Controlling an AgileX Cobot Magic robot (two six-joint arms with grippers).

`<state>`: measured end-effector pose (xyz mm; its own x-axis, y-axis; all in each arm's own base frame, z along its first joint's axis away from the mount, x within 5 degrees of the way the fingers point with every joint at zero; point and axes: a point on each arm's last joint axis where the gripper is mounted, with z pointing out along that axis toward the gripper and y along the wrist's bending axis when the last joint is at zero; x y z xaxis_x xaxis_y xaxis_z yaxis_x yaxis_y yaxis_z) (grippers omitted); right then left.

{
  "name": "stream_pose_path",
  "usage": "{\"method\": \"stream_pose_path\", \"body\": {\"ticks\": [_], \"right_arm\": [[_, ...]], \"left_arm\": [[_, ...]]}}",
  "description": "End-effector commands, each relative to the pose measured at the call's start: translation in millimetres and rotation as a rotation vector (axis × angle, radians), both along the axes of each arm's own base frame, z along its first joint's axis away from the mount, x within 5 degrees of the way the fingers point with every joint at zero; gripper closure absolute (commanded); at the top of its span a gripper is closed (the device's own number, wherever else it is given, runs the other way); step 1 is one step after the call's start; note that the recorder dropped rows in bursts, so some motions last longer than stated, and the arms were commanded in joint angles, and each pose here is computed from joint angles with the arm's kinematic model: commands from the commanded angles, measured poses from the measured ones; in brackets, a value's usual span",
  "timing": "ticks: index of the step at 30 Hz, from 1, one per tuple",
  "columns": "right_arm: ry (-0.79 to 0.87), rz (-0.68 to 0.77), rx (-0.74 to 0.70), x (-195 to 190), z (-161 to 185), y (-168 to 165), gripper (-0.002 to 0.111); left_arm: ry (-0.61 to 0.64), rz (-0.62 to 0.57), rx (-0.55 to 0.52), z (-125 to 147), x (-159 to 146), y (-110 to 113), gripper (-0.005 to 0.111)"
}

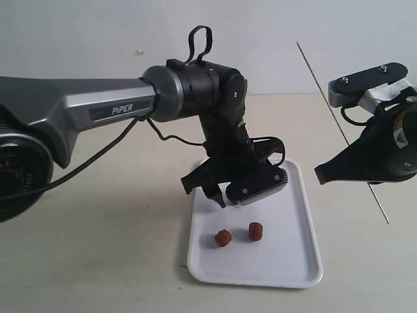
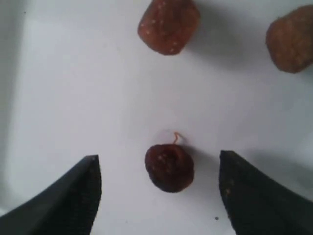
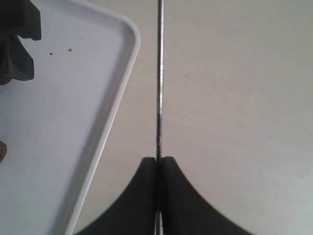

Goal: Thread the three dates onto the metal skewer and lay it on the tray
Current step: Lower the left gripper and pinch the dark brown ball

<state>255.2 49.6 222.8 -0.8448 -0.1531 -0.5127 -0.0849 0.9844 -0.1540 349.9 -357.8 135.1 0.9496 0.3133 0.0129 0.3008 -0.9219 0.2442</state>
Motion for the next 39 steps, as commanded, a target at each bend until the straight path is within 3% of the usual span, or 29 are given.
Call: {"method": "stream_pose_path", "body": {"ticks": [1,8,11,14,19,29,35,39], "right_arm": [[-0.003,0.002,-0.006,-1.1,-0.9,-2.2,0.108],[-0.003,0.002,-0.006,-1.1,-0.9,-2.2,0.108],[-0.003,0.002,-0.006,-1.1,-0.9,-2.2,0.108],[-0.003,0.002,-0.006,-1.1,-0.9,-2.2,0.108],[-0.003,0.002,-0.006,-1.1,-0.9,-2.2,0.108],[-0.003,0.002,-0.006,-1.1,-0.9,-2.2,0.108],[-0.003,0.002,-0.006,-1.1,-0.9,-2.2,0.108],[-0.003,0.002,-0.006,-1.1,-0.9,-2.2,0.108]], "left_arm": [[-0.006,0.001,-0.006,-5.0,0.6,-1.3,0.041],[0.006,0.01,0.004,-13.1,0.8,-1.4,0.041],[0.009,0.012,0.005,-13.1,0.6,-1.3,0.06],[0.01,0.012,0.006,-13.2,0.5,-1.2,0.067],[0.03,0.03,0.021,-14.5,-0.8,0.1,0.06],[0.043,0.054,0.03,-14.7,-1.6,1.0,0.062],[0.028,0.061,0.014,-14.3,-0.1,-0.3,0.077],[0.028,0.067,0.012,-14.3,0.0,-0.4,0.079]]}}
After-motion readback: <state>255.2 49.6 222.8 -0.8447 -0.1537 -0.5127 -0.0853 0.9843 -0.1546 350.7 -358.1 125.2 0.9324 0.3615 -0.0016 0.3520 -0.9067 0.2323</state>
